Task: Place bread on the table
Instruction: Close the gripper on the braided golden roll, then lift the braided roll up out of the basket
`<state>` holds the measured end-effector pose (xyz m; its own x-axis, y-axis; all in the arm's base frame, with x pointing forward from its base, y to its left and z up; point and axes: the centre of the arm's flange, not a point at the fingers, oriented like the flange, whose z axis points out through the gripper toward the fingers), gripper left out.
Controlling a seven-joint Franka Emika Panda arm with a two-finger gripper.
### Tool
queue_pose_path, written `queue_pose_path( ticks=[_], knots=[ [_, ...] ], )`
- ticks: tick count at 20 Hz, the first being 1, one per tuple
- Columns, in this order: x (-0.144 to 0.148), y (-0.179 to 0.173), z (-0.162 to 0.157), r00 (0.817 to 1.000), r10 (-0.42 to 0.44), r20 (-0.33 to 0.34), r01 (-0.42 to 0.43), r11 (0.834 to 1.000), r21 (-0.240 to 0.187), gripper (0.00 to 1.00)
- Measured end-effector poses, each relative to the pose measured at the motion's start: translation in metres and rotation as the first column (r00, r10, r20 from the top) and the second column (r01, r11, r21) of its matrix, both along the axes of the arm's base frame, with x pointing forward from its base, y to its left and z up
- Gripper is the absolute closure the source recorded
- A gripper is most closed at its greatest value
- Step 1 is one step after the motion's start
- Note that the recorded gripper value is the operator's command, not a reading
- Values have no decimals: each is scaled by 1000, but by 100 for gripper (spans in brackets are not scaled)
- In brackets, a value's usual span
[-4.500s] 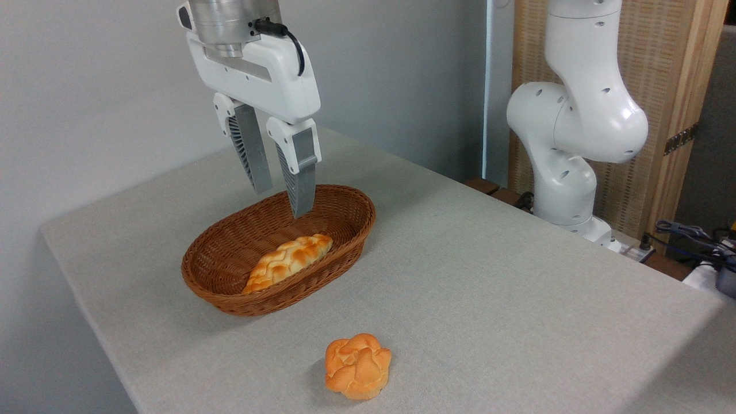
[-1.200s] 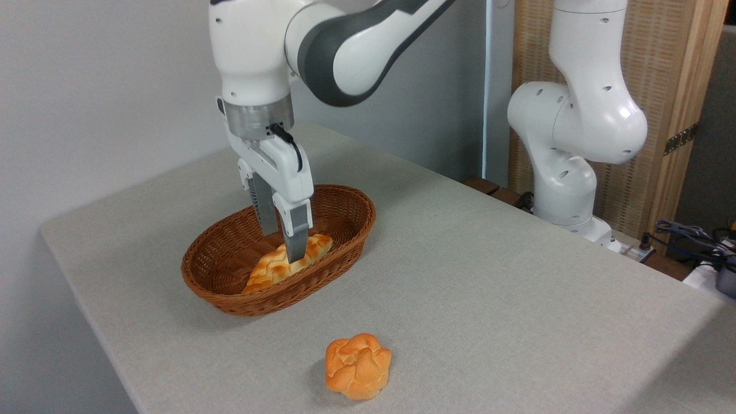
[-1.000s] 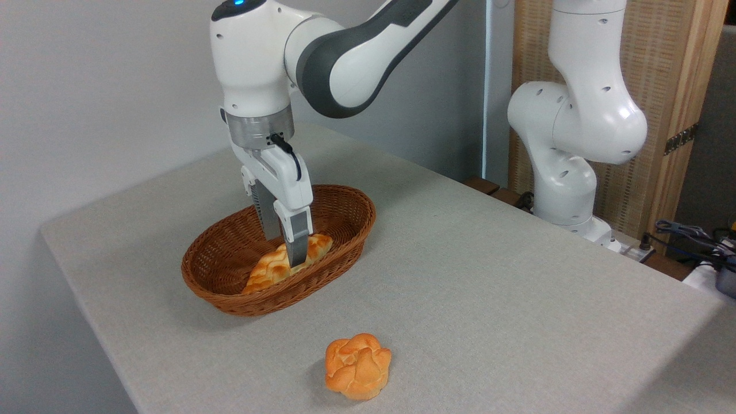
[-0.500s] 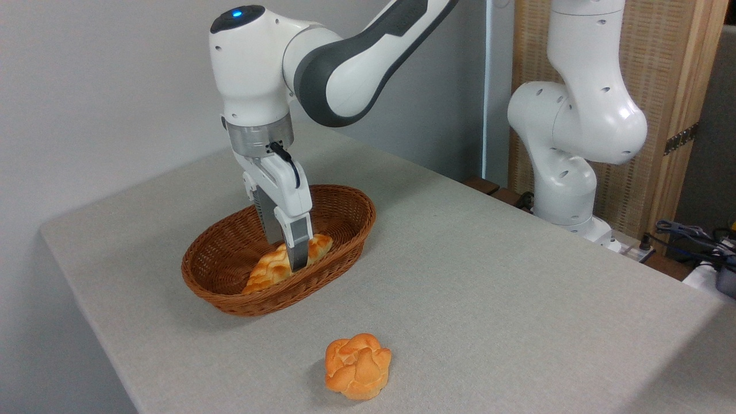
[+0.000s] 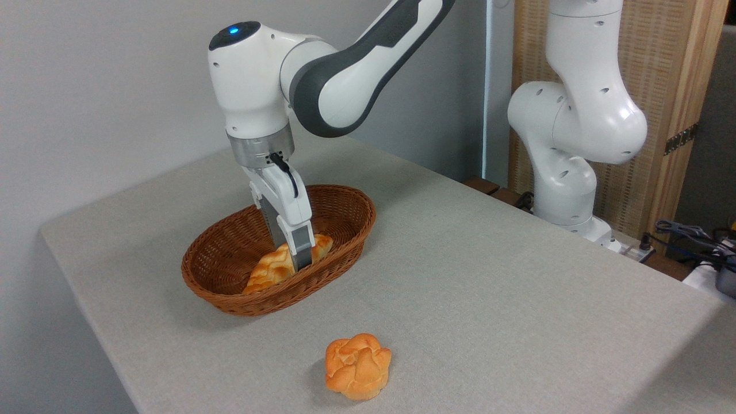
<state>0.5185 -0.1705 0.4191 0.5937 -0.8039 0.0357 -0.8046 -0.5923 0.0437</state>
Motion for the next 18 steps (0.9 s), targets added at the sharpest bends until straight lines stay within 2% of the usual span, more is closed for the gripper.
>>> queue_pose_path(
  ticks=[14,18],
  knots=[
    [1,0,2,1000,0,6,0,1000,-2,62],
    [8,-6,24,1000,19,12,-18,999,-45,64]
  ],
)
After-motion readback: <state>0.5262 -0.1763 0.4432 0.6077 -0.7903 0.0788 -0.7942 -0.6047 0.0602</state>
